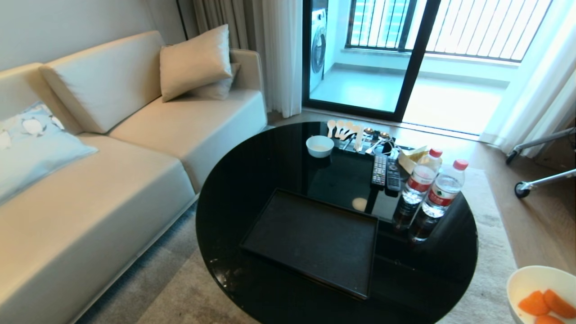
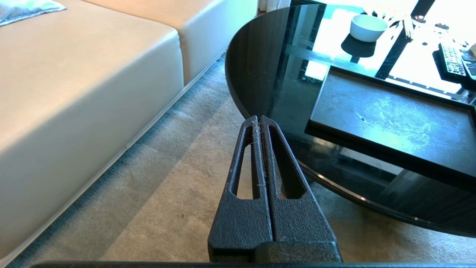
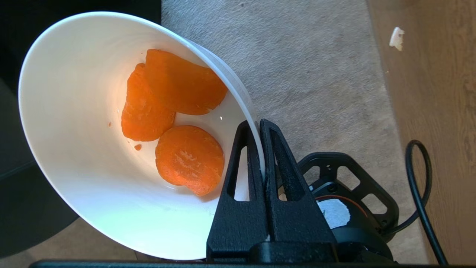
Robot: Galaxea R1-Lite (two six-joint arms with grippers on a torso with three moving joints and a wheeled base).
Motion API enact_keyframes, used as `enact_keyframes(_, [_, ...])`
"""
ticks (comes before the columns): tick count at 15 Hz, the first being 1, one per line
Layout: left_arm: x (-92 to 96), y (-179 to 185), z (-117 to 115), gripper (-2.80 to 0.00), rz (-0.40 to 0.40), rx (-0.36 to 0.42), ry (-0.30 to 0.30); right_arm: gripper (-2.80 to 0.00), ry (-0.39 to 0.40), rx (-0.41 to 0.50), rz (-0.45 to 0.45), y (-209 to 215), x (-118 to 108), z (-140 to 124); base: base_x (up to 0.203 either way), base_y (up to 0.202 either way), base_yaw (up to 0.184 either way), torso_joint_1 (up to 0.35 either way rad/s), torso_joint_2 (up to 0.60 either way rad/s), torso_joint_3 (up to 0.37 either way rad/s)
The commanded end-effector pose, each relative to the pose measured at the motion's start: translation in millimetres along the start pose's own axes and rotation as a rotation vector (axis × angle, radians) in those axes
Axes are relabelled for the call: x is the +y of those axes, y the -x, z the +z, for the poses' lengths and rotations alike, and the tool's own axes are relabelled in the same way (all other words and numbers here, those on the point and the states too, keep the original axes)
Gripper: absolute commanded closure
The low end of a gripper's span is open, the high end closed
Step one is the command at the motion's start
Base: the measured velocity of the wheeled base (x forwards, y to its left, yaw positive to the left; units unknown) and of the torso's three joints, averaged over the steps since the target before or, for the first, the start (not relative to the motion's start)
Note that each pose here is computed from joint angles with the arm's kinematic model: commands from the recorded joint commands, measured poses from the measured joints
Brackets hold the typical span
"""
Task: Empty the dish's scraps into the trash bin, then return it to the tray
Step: Move the bowl over the trash can
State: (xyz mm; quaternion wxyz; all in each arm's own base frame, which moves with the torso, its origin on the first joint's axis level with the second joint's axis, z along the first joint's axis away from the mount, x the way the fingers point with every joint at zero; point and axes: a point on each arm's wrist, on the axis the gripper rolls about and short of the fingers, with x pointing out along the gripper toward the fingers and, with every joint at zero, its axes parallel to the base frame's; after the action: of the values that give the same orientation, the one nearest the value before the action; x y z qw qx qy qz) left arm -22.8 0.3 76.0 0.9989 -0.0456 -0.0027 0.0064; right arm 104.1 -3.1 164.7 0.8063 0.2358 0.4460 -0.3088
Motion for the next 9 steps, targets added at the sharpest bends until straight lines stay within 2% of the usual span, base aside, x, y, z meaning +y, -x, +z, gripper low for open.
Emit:
enact_keyframes(1, [0.0, 0.0, 0.1, 0.00, 0.001, -0.001, 0.001, 0.00, 0.002, 0.023, 0.039, 1.9, 1.7, 0.2, 0.000, 0.000, 0.000, 0.000, 0.00, 0.000])
enact_keyframes(3, [0.0, 0.0, 0.1, 0.00, 0.001, -0.001, 0.001, 0.00, 0.007, 0.049, 0.091, 6.1, 4.4, 2.7, 0.000, 0.000, 0.000, 0.000, 0.00, 0.000])
enact_keyframes(5, [0.0, 0.0, 0.1, 0.00, 0.001, -0.001, 0.001, 0.00, 0.064, 0.065, 0.119, 6.2, 5.2, 2.4, 0.000, 0.000, 0.000, 0.000, 0.00, 0.000])
enact_keyframes(9, [0.0, 0.0, 0.1, 0.00, 0.001, -0.001, 0.001, 0.00, 0.102, 0.068, 0.134, 6.5, 6.2, 3.1, 0.000, 0.000, 0.000, 0.000, 0.00, 0.000])
